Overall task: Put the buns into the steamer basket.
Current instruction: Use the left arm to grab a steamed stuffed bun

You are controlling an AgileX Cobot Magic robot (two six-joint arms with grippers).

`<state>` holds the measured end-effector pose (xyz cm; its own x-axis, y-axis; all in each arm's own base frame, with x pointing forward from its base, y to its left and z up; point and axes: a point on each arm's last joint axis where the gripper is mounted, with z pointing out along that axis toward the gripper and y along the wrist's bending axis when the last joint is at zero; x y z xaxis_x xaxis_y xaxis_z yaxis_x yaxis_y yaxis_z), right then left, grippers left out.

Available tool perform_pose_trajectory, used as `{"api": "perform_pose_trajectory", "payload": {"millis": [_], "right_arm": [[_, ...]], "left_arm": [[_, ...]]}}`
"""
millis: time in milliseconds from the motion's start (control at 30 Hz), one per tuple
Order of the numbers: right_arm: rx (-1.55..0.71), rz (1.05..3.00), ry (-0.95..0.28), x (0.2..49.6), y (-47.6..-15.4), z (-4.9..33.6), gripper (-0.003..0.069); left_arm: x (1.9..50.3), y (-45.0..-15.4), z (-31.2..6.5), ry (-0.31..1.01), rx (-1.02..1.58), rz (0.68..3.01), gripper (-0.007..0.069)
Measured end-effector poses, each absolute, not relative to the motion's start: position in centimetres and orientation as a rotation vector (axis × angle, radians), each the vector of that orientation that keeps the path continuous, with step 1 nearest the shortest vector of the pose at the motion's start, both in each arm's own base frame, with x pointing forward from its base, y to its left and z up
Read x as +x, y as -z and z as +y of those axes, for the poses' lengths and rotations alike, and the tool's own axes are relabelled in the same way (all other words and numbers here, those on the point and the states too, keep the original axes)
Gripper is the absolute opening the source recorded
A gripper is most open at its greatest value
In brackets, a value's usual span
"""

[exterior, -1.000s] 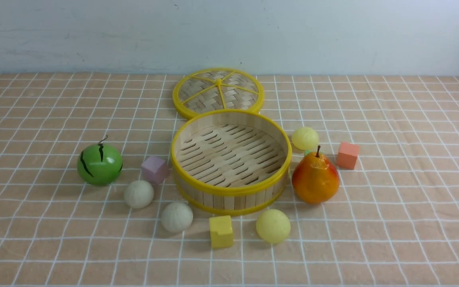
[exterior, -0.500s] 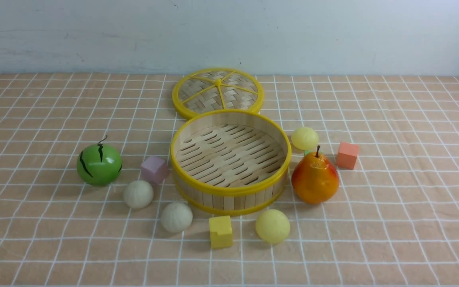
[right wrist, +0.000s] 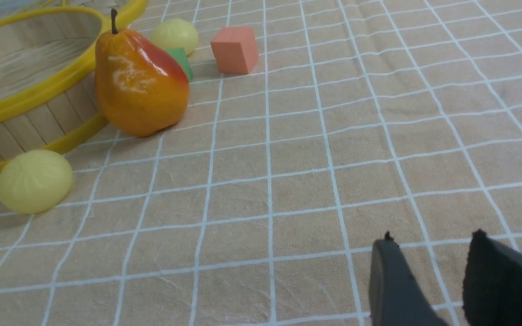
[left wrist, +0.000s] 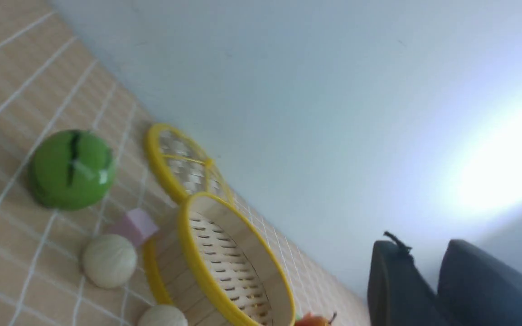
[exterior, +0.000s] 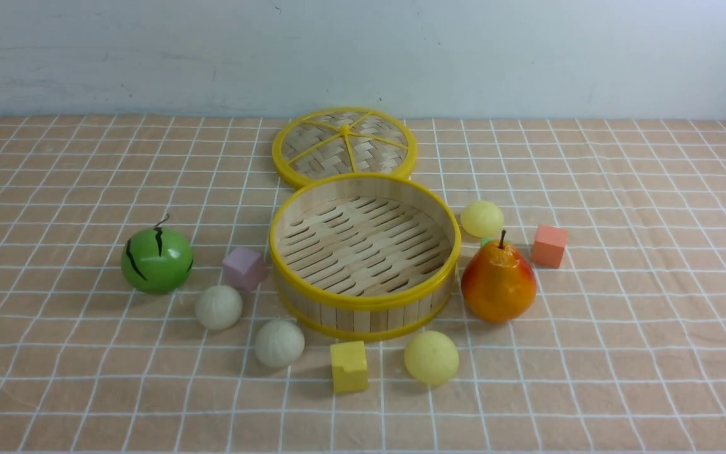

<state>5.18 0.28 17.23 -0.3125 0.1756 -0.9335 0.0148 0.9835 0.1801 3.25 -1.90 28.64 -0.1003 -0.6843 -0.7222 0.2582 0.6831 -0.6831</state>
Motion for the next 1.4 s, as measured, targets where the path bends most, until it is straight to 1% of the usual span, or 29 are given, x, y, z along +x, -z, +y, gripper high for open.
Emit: {"api": "perform_pose_trajectory", "payload": {"millis": [33,67,100,133,167,200,300,333,367,433,533,567,633,667,700,733,800,833,867,900,933,1000,1033,1067,1133,1167,1267,1333,1400], "right_arm": [[0.138,1.884,-0.161,5.2,-17.2,0.3,0.0239],[0.138,1.884,-0.161,5.2,-17.2,0.3,0.0239],[0.138,1.884,-0.161,5.2,-17.2,0.3,0.0239],[0.138,1.884,-0.161,5.2,-17.2,0.3,0.0239],[0.138,1.884,-0.161,5.2,-17.2,0.3,0.0239],[0.138,1.884,-0.161,5.2,-17.2,0.3,0.0239],[0.138,1.884,-0.161,5.2,-17.2,0.3,0.0239],[0.138,1.884,-0.161,5.2,-17.2,0.3,0.0239],[0.138,1.884,-0.161,5.2,-17.2,0.3,0.0239],[0.138,1.884,-0.161,5.2,-17.2,0.3,0.0239],[0.138,1.884,-0.161,5.2,-17.2,0.3,0.0239],[0.138,1.884,-0.161,5.2,-17.2,0.3,0.0239],[0.138,1.884,-0.161,5.2,-17.2,0.3,0.0239],[0.138,1.884,-0.161,5.2,-17.2,0.3,0.0239],[0.138,1.884,-0.161,5.2,-17.2,0.3,0.0239],[0.138,1.884,-0.161,5.2,-17.2,0.3,0.0239],[0.138,1.884,-0.161,5.2,-17.2,0.3,0.0239],[0.138,1.884,-0.161,5.2,-17.2,0.3,0.0239],[0.138,1.884,-0.161,5.2,-17.2,0.3,0.0239],[0.138,1.884,-0.161,5.2,-17.2,0.3,0.0239],[0.138,1.884,-0.161,5.2,-17.2,0.3,0.0239],[0.138,1.884,-0.161,5.2,-17.2,0.3,0.0239],[0.138,1.884,-0.161,5.2,-17.2,0.3,0.0239],[0.138,1.884,-0.161,5.2,-17.2,0.3,0.0239],[0.138,1.884,-0.161,5.2,-17.2,0.3,0.0239],[0.138,1.884,-0.161,5.2,-17.2,0.3,0.0239],[0.138,1.884,-0.161,5.2,-17.2,0.3,0.0239],[0.138,1.884,-0.161,5.2,-17.2,0.3,0.0239],[0.138,1.884,-0.161,5.2,-17.2,0.3,0.0239]], "left_arm": [[3.2,-30.3,-2.1,0.786,-0.315,1.523,0.0073],[3.4,-31.0,-2.4,0.762,-0.282,1.600,0.0049],[3.5,-31.2,-2.5,0.756,-0.276,1.617,0.0038],[4.3,-32.2,-2.7,0.715,-0.243,1.738,0.0012],[6.0,-33.1,-3.0,0.647,-0.205,1.955,-0.0013],[6.3,-33.1,-3.1,0.640,-0.202,1.980,-0.0013],[10.1,-33.3,-3.2,0.530,-0.179,2.297,-0.0013],[12.6,-32.9,-3.2,0.476,-0.177,2.440,-0.0013],[12.9,-32.9,-3.2,0.469,-0.176,2.453,-0.0013],[17.5,-31.5,-3.4,0.409,-0.144,2.591,-0.0013],[21.4,-30.3,-4.6,0.392,-0.028,2.651,-0.0013],[21.6,-30.2,-4.8,0.394,-0.011,2.654,-0.0013],[23.8,-29.7,-6.7,0.387,0.096,2.673,-0.0013],[24.2,-29.6,-6.9,0.385,0.104,2.673,-0.0013],[25.6,-29.1,-8.0,0.362,0.163,2.677,-0.0013],[25.9,-29.2,-8.1,0.361,0.167,2.668,-0.0013],[28.2,-28.4,-8.8,0.329,0.191,2.663,-0.0013],[28.4,-28.3,-8.8,0.326,0.194,2.663,-0.0013],[29.9,-27.4,-9.1,0.300,0.220,2.663,-0.0013],[30.0,-27.2,-9.1,0.297,0.221,2.670,-0.0013],[31.1,-26.5,-9.3,0.278,0.245,2.668,-0.0006],[32.4,-25.3,-9.6,0.258,0.283,2.665,0.0033],[32.7,-25.1,-9.6,0.254,0.290,2.664,0.0038],[33.5,-24.2,-9.8,0.237,0.314,2.659,0.0090],[34.5,-23.3,-9.8,0.202,0.346,2.629,0.0157],[34.6,-23.3,-9.8,0.199,0.348,2.625,0.0164],[35.5,-22.4,-9.9,0.161,0.372,2.582,0.0262],[36.0,-21.9,-9.9,0.150,0.378,2.567,0.0295],[36.3,-21.3,-10.0,0.144,0.380,2.567,0.0310]]}}
